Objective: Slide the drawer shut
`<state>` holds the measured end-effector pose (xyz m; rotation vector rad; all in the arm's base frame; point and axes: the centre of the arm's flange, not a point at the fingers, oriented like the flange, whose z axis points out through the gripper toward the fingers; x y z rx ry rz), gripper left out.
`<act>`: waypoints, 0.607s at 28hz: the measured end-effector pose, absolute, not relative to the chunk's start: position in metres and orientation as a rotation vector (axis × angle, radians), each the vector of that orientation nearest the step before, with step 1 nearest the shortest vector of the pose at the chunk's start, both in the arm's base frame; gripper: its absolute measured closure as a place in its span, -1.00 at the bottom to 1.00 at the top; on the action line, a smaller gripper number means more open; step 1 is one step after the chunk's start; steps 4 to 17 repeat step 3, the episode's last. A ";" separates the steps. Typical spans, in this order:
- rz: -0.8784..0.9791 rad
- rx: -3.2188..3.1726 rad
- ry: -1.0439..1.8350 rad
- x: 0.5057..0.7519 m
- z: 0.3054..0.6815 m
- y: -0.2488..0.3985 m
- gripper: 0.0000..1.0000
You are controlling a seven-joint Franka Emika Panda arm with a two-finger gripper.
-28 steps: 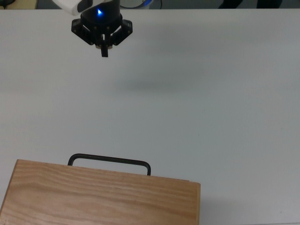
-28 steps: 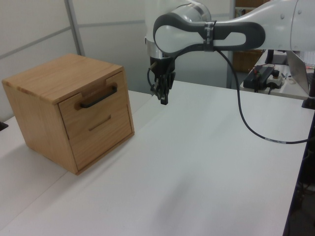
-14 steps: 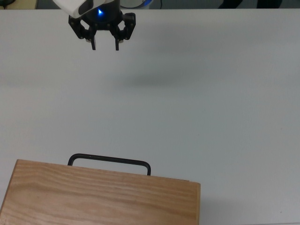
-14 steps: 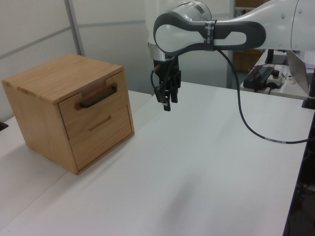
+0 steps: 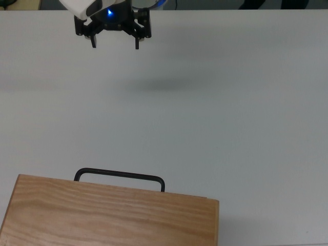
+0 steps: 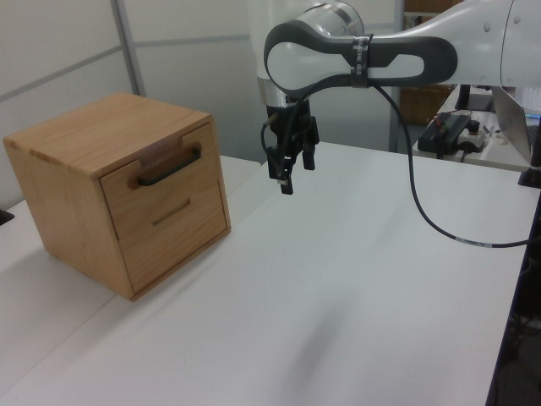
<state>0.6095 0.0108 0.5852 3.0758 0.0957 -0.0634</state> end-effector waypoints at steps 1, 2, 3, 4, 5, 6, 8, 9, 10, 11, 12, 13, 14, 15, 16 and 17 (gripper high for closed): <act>-0.063 3.076 0.097 0.609 0.585 0.011 -1.00; -0.063 3.076 0.098 0.609 0.585 0.012 -1.00; -0.063 3.076 0.098 0.609 0.585 0.012 -1.00; -0.063 3.076 0.098 0.609 0.585 0.012 -1.00; -0.063 3.076 0.098 0.609 0.585 0.012 -1.00; -0.063 3.076 0.098 0.609 0.585 0.012 -1.00; -0.063 3.076 0.098 0.609 0.585 0.012 -1.00; -0.063 3.076 0.098 0.609 0.585 0.012 -1.00; -0.063 3.076 0.098 0.609 0.585 0.012 -1.00; -0.063 3.076 0.098 0.609 0.585 0.012 -1.00; -0.063 3.076 0.098 0.609 0.585 0.012 -1.00; -0.063 3.076 0.098 0.609 0.585 0.012 -1.00; -0.063 3.076 0.098 0.609 0.585 0.012 -1.00; -0.063 3.076 0.098 0.609 0.585 0.012 -1.00; -0.063 3.076 0.098 0.609 0.585 0.012 -1.00; -0.063 3.076 0.098 0.609 0.585 0.012 -1.00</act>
